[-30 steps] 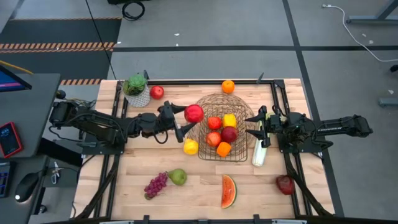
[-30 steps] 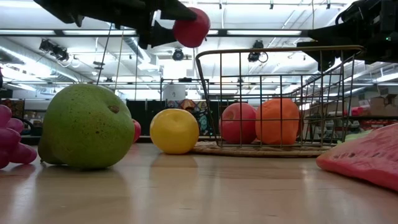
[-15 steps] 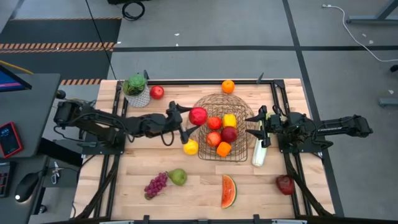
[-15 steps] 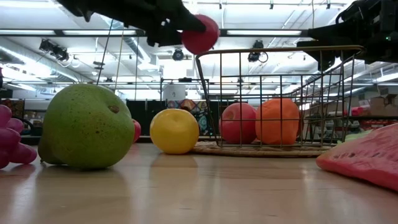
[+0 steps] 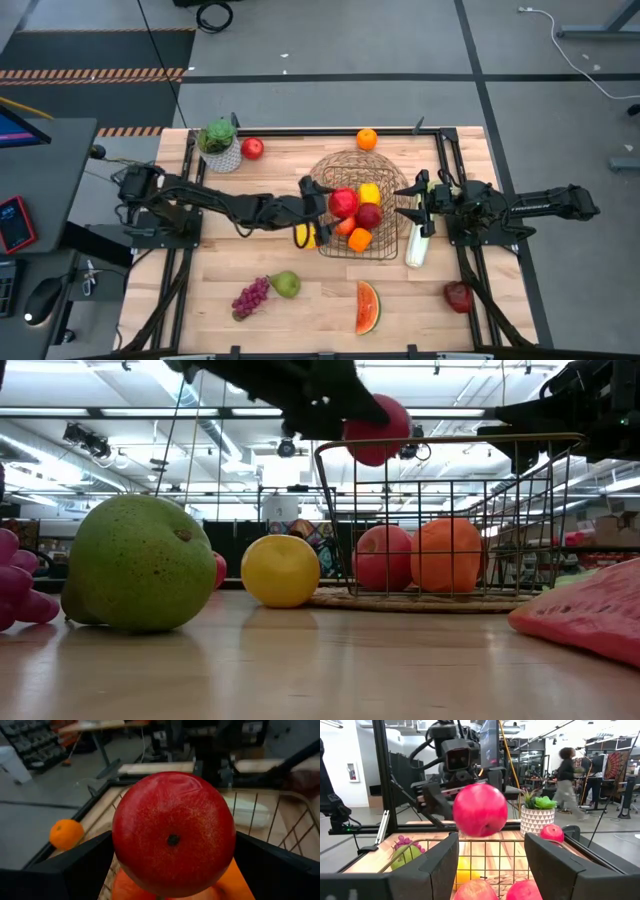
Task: Build produce basket
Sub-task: Put the bottom red apple into the wire basket
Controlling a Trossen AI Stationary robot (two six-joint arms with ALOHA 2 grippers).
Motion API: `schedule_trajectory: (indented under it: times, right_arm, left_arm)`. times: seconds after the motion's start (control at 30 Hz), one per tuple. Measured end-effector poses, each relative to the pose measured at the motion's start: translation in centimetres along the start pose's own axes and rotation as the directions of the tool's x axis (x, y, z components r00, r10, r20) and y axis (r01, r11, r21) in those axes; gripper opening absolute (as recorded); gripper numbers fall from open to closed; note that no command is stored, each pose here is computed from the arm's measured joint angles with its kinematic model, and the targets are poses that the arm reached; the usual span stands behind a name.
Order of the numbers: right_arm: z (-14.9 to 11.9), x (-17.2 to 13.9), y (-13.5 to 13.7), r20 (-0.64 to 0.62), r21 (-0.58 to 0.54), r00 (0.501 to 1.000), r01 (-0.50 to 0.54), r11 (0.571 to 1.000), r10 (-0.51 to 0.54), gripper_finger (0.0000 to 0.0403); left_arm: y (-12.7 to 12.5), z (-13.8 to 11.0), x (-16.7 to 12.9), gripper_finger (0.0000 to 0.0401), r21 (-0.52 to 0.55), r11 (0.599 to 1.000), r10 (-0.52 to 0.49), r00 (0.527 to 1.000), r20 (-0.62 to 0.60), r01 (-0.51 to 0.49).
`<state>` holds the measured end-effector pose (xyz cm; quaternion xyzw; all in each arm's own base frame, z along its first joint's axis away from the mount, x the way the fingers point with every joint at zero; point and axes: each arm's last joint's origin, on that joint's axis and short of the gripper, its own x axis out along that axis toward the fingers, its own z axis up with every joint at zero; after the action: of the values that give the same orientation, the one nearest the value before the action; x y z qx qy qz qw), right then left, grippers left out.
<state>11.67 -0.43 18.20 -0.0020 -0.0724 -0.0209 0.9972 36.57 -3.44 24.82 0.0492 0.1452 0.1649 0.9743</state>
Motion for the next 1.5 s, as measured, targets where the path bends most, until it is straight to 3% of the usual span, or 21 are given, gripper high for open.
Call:
schedule_trajectory:
  times: [0.2, 0.4, 0.67, 0.9, 1.2, 1.33, 1.5]
  right_arm:
    - [0.0, 0.0, 0.0, 0.001, 0.000, 1.000, 0.000, 1.000, 0.000, 0.0231]
    - [0.0, 0.0, 0.0, 0.001, 0.000, 1.000, 0.000, 1.000, 0.000, 0.0231]
    - [0.0, 0.0, 0.0, 0.000, 0.000, 1.000, 0.000, 1.000, 0.000, 0.0231]
    - [0.0, 0.0, 0.0, 0.001, 0.000, 1.000, 0.000, 1.000, 0.000, 0.0231]
    - [0.0, 0.0, 0.0, 0.001, 0.000, 1.000, -0.001, 1.000, 0.001, 0.0231]
    - [0.0, 0.0, 0.0, 0.000, 0.000, 1.000, 0.000, 1.000, 0.000, 0.0231]
    - [0.1, 0.0, 0.0, 0.006, 0.000, 1.000, 0.000, 1.000, 0.000, 0.0231]
  left_arm:
    - [-1.2, 1.0, 2.1, 0.0396, 0.000, 1.000, -0.002, 0.995, -0.104, 0.002]
    - [-0.9, 0.9, 4.4, 0.0396, -0.004, 1.000, 0.005, 0.985, -0.174, -0.006]
    - [-0.1, 0.6, 6.1, 0.0396, -0.063, 0.991, -0.132, 0.964, -0.230, 0.120]
    - [-0.3, 0.8, 6.1, 0.0396, -0.038, 0.930, -0.365, 0.907, -0.209, 0.365]
    - [-0.7, 1.6, 6.5, 0.0396, -0.010, 0.904, -0.427, 0.899, -0.094, 0.428]
    - [-1.2, 1.2, 7.0, 0.0396, -0.015, 0.871, -0.490, 0.869, -0.073, 0.490]
    - [-1.6, 0.7, 7.9, 0.0396, -0.063, 0.867, -0.499, 0.863, -0.083, 0.495]
